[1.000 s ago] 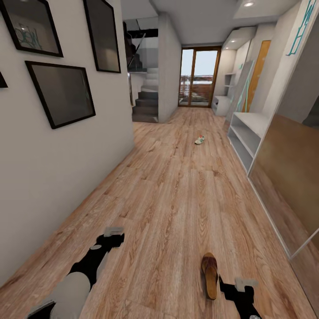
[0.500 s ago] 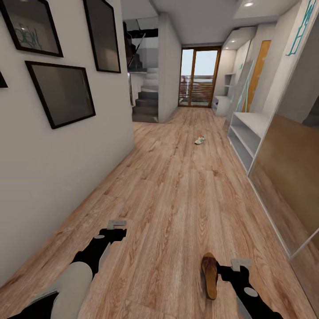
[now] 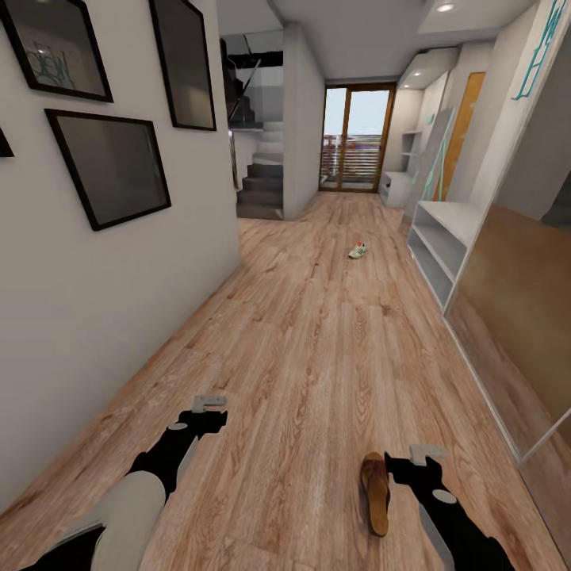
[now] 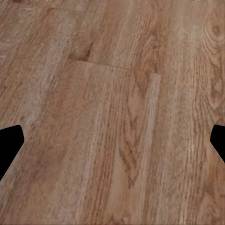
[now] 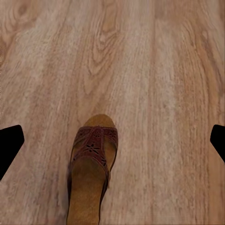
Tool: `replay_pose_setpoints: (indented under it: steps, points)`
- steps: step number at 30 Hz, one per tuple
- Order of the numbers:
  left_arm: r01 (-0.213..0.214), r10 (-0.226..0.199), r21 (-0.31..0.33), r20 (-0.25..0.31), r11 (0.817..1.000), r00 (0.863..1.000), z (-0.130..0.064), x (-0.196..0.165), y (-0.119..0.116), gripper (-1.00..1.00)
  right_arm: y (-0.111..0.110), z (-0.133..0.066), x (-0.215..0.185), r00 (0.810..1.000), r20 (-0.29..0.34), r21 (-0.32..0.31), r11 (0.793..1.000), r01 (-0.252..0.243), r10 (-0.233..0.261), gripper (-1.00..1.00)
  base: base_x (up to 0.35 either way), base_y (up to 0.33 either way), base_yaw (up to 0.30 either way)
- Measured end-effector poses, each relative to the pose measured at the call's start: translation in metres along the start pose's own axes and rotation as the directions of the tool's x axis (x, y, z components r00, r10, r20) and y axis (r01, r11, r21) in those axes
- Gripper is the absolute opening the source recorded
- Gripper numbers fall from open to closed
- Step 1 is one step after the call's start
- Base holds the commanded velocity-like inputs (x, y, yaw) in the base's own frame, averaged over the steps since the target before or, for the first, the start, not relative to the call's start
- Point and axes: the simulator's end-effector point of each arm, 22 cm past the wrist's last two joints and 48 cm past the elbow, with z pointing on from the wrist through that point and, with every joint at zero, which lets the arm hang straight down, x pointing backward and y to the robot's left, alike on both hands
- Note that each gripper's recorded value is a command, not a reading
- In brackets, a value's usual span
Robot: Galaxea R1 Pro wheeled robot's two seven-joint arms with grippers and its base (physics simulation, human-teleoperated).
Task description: Pick up the two gym shoes and the two sandals from the corridor floor and place them onto the hallstand (shoe rack) in the corridor, making sure they are on the rack and not on the floor. Arrange them so the two gym shoes are next to each other and the two sandals are next to each other.
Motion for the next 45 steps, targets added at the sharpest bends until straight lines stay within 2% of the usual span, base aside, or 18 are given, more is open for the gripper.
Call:
replay_pose_setpoints:
  steps: [17, 23, 24, 28, 45]
  points:
    - [0.0, 0.0, 0.003, 0.004, 1.0, 1.0, 0.0, 0.0, -0.002, 1.0, 0.001, 0.0, -0.003, 1.0, -0.023, -0.001, 1.0, 0.002, -0.002, 1.0, 0.119, 0.035, 0.0]
    - [-0.002, 0.002, 0.004, 0.003, 1.0, 1.0, 0.0, 0.0, -0.002, 1.0, 0.002, 0.0, 0.001, 1.0, -0.031, -0.003, 1.0, 0.003, -0.003, 1.0, 0.007, 0.002, -0.167]
    - [-0.005, 0.005, 0.006, 0.002, 1.0, 1.0, 0.0, 0.0, -0.003, 1.0, 0.002, -0.001, 0.018, 0.998, -0.066, -0.002, 1.0, 0.003, -0.004, 1.0, 0.001, 0.0, -0.194]
    - [-0.008, 0.008, 0.007, 0.002, 1.0, 1.0, 0.0, 0.0, -0.004, 1.0, 0.002, -0.001, 0.031, 0.996, -0.094, -0.002, 1.0, 0.004, -0.005, 1.0, 0.0, 0.0, -0.092]
    - [-0.007, 0.007, 0.012, 0.009, 1.0, 1.0, 0.016, 0.017, -0.01, 1.0, 0.008, 0.012, 0.067, 0.994, -0.107, -0.008, 1.0, 0.003, -0.004, 1.0, 0.0, 0.0, -0.015]
